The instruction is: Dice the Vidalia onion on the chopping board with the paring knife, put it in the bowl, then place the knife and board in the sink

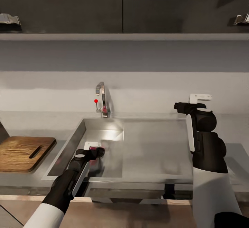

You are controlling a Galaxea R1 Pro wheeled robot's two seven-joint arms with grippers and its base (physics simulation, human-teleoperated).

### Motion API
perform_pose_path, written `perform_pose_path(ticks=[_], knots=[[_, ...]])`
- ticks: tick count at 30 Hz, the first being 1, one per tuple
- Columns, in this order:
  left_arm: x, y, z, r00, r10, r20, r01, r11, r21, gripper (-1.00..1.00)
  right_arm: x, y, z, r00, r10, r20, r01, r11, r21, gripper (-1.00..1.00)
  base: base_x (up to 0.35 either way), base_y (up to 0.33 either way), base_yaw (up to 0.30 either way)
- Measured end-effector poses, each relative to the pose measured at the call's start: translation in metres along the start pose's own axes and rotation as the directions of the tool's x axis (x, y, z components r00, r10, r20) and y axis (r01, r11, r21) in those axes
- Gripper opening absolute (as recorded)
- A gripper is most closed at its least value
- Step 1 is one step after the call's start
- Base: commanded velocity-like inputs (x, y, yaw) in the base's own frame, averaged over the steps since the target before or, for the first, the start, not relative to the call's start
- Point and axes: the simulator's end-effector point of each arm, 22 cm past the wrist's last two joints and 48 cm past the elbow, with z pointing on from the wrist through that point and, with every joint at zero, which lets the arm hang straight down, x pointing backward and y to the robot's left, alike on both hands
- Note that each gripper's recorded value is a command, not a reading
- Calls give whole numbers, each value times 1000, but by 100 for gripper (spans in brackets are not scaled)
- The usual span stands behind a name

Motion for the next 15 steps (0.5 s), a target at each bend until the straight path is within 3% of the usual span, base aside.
perform_pose_path(ticks=[3,4,15], knots=[[0,0,0,1000,0,0,0,1000,0,100,0,0,0,1000,0,0,0,1000,0,100,0,0,0],[0,0,0,1000,1,0,-1,1000,0,-100,0,0,0,1000,0,0,0,1000,0,100,0,0,0],[0,2,0,1000,8,2,-8,1000,-9,-100,0,0,0,1000,0,0,0,1000,0,100,0,0,0]])
